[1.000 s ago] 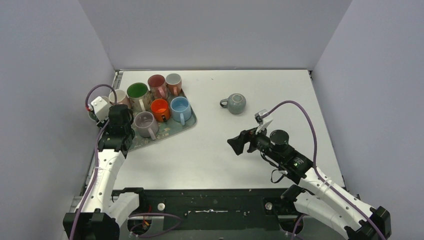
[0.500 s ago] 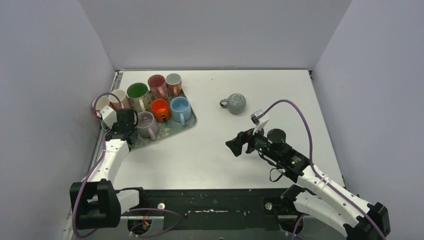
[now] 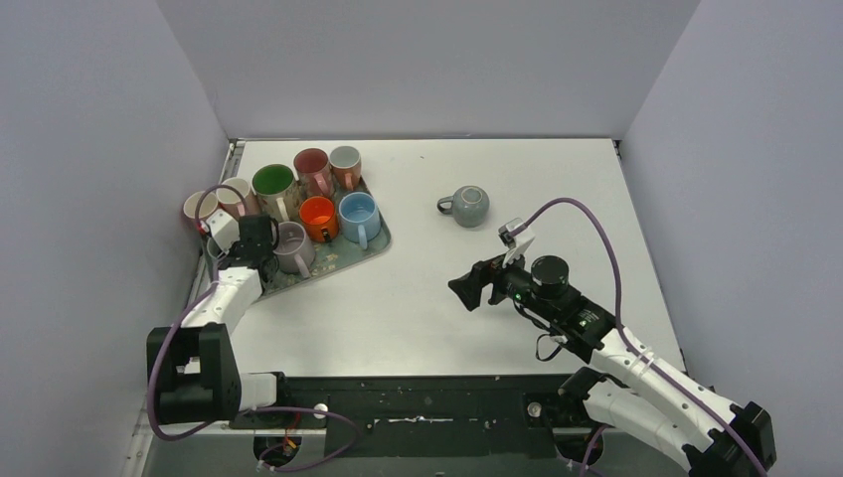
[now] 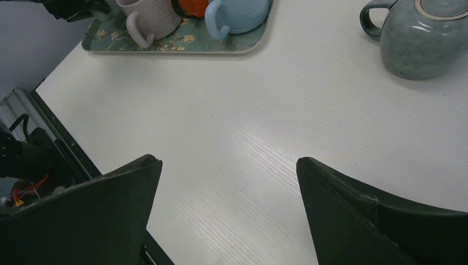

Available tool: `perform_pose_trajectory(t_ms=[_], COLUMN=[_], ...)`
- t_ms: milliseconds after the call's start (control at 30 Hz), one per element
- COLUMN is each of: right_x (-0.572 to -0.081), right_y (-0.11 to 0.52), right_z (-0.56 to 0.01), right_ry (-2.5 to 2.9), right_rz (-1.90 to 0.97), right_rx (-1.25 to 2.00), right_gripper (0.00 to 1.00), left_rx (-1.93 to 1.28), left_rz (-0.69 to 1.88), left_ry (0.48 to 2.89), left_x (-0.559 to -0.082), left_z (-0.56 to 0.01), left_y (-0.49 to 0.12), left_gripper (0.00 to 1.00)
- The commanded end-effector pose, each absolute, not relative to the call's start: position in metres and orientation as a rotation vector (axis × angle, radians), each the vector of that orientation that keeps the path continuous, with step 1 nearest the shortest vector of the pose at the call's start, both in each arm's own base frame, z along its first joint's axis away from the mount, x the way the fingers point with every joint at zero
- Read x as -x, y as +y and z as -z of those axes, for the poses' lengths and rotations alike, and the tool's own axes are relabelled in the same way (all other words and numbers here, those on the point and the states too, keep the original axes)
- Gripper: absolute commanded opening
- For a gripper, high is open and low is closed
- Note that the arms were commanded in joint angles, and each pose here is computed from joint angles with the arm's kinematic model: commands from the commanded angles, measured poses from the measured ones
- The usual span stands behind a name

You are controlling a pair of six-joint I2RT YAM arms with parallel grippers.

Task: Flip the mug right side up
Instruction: Place the cup on the tray.

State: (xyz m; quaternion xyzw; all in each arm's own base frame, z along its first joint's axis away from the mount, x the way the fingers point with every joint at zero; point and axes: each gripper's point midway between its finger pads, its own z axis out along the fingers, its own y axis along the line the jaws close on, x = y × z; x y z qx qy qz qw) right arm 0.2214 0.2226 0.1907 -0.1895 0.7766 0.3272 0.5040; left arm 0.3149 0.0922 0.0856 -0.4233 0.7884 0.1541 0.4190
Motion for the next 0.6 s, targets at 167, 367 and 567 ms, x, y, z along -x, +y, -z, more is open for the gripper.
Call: perform_pose_trajectory(t_ms=[167, 367, 567], right_x=[-0.227, -0.229, -0.232], right_y=[0.221, 0.222, 0.220], right_z=[-0.222, -0.220, -0.222], right_ry=[1.762, 1.760, 1.762], right_rz=[-0.803, -0.807, -0.791], right_rx=[0.422, 0.410, 0.394], right_gripper=[1.00, 1.00, 1.00], left_rx=[1.021, 1.025, 1.023], left_rz=[-0.344, -0.339, -0.324], left_ry=[1.801, 1.815, 1.796], left_x=[-0.349, -0.353, -0.354], left_z=[-0.108, -0.102, -0.106], left_y=[0.103, 0.101, 0.101], left_gripper=[0.00, 0.00, 0.14])
